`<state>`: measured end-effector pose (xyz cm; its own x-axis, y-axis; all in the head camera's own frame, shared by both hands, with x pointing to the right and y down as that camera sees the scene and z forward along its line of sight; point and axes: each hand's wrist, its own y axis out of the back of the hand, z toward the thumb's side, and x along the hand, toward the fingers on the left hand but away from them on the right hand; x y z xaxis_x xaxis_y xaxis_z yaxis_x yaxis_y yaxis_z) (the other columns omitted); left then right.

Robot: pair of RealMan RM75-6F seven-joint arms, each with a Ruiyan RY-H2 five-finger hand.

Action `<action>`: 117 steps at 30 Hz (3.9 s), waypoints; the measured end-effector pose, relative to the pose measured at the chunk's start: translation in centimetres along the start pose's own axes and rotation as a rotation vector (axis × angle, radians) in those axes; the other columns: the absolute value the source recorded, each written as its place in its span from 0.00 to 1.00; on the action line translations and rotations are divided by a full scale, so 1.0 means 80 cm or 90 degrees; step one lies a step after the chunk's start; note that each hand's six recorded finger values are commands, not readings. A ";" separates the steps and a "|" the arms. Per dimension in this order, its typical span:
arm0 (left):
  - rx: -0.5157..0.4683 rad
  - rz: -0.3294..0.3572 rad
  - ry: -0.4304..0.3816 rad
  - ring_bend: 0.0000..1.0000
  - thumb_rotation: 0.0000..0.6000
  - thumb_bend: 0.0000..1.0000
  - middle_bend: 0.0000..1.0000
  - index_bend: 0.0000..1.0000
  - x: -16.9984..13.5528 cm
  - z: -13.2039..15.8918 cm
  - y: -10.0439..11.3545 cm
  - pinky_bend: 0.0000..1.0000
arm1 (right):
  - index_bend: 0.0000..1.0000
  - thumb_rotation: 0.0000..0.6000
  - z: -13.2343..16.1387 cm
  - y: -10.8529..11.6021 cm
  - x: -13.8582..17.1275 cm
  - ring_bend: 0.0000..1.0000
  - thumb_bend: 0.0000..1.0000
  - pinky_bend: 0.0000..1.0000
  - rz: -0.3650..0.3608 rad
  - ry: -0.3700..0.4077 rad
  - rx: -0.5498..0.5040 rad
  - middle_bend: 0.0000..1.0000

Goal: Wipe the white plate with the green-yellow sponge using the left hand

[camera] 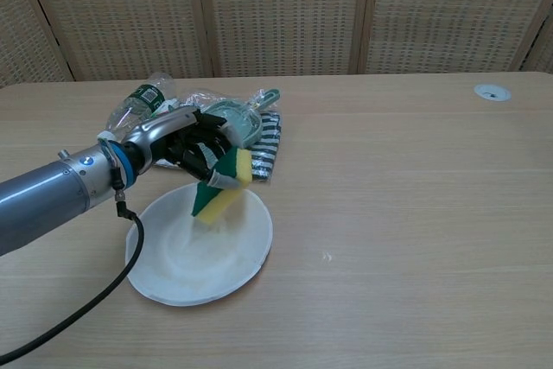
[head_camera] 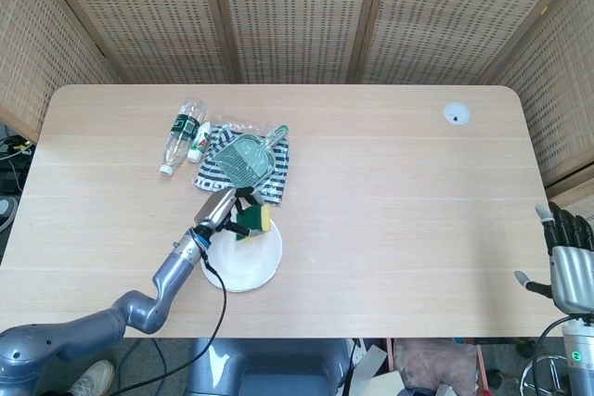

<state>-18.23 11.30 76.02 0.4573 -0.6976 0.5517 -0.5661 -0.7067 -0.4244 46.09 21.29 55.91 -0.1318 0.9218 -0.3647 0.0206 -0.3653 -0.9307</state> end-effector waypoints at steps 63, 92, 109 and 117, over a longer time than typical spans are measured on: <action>0.111 -0.029 -0.028 0.38 1.00 0.00 0.50 0.54 0.018 0.028 -0.035 0.49 | 0.00 1.00 -0.003 0.002 0.000 0.00 0.00 0.00 0.004 -0.002 -0.010 0.00; 0.168 0.038 -0.054 0.38 1.00 0.00 0.50 0.54 -0.014 0.025 0.086 0.49 | 0.00 1.00 0.001 0.006 0.005 0.00 0.00 0.00 0.001 0.006 -0.014 0.00; 0.423 -0.010 0.116 0.37 1.00 0.00 0.37 0.40 -0.108 -0.145 0.144 0.42 | 0.00 1.00 0.011 0.000 0.004 0.00 0.00 0.00 0.007 0.016 0.000 0.00; 0.381 -0.054 0.118 0.00 1.00 0.00 0.00 0.00 -0.113 -0.143 0.125 0.00 | 0.00 1.00 0.010 0.003 0.006 0.00 0.00 0.00 0.003 0.016 -0.003 0.00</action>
<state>-35.85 11.88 75.02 0.3272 -0.6419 0.6935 -0.0260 -0.7397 -0.6724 45.23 21.50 55.54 -0.1069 0.9231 -0.3694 0.0259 -0.3688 -0.9291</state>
